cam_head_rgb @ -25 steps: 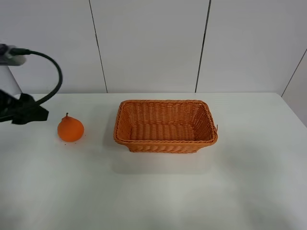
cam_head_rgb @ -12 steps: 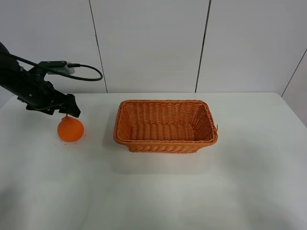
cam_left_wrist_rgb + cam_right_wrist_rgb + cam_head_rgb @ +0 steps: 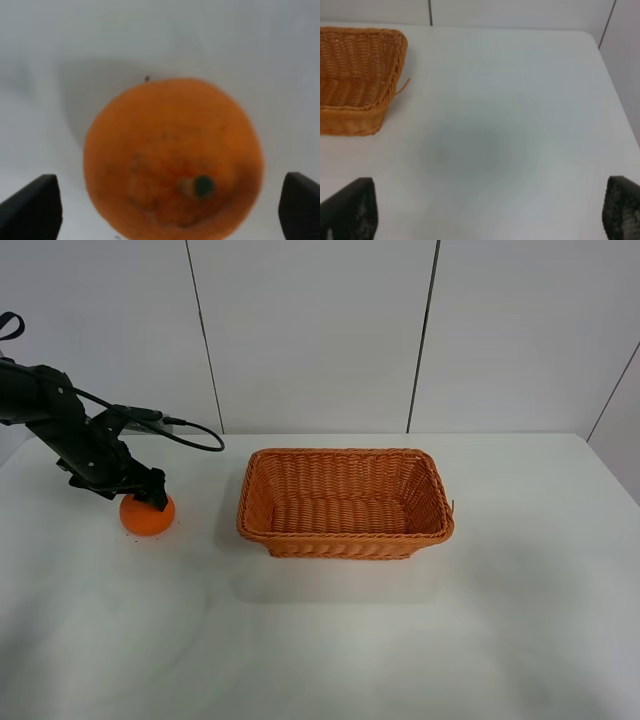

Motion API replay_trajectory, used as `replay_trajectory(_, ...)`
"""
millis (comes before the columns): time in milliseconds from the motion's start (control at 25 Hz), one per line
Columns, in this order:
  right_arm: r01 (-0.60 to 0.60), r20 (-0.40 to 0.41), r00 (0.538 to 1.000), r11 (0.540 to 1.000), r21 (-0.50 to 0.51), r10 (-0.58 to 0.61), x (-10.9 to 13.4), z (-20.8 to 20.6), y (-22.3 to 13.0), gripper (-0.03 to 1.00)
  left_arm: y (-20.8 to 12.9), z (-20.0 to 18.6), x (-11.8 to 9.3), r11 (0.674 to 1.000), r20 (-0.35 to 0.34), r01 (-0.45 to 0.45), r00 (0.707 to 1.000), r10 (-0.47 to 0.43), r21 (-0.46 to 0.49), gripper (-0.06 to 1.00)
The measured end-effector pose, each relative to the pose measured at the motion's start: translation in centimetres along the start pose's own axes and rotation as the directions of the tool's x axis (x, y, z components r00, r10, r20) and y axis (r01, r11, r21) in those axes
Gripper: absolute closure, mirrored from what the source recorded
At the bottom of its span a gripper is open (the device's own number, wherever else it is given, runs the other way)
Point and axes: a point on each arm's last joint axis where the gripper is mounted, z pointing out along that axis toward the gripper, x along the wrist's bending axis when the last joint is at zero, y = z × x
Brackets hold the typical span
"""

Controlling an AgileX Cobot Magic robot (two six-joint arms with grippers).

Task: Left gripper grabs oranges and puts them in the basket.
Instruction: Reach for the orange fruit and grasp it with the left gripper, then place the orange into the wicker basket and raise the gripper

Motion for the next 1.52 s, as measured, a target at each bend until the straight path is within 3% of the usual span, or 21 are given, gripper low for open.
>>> replay_trajectory(480, 0.0, 0.0, 1.0, 1.0, 0.0, 0.0, 0.0, 0.0, 0.0, 0.27, -0.5, 3.1, 0.2, 0.999, -0.009, -0.01, 1.0, 0.011, 0.031, -0.02)
replay_trajectory(560, 0.0, 0.0, 1.0, 1.0, 0.0, 0.0, 0.0, 0.0, 0.0, 0.27, -0.6, 3.6, 0.1, 0.999, -0.004, -0.003, 1.0, 0.003, 0.038, 0.04)
replay_trajectory(640, 0.0, 0.0, 1.0, 1.0, 0.0, 0.0, 0.0, 0.0, 0.0, 0.27, -0.7, 3.7, 0.1, 0.999, -0.001, 0.0, 1.0, 0.0, 0.043, 0.16)
replay_trajectory(760, 0.0, 0.0, 1.0, 1.0, 0.0, 0.0, 0.0, 0.0, 0.0, 0.27, -0.7, 3.7, 0.1, 0.999, 0.002, 0.002, 1.0, -0.002, 0.049, 0.48)
replay_trajectory(840, 0.0, 0.0, 1.0, 1.0, 0.0, 0.0, 0.0, 0.0, 0.0, 0.27, -0.6, 3.6, 0.1, 0.999, 0.004, 0.002, 1.0, -0.002, 0.052, 0.63)
replay_trajectory(1240, 0.0, 0.0, 1.0, 1.0, 0.0, 0.0, 0.0, 0.0, 0.0, 0.27, -0.2, 1.5, 0.1, 0.999, 0.003, 0.001, 1.0, -0.001, 0.037, 0.67)
replay_trajectory(1360, 0.0, 0.0, 1.0, 1.0, 0.0, 0.0, 0.0, 0.0, 0.0, 0.27, 0.2, -1.0, 0.0, 1.0, 0.005, 0.013, 1.0, -0.013, 0.002, 0.72)
replay_trajectory(1520, 0.0, 0.0, 1.0, 1.0, 0.0, 0.0, 0.0, 0.0, 0.0, 0.27, 1.1, -6.2, -0.8, 0.991, 0.035, 0.063, 0.998, -0.059, -0.115, 0.76)
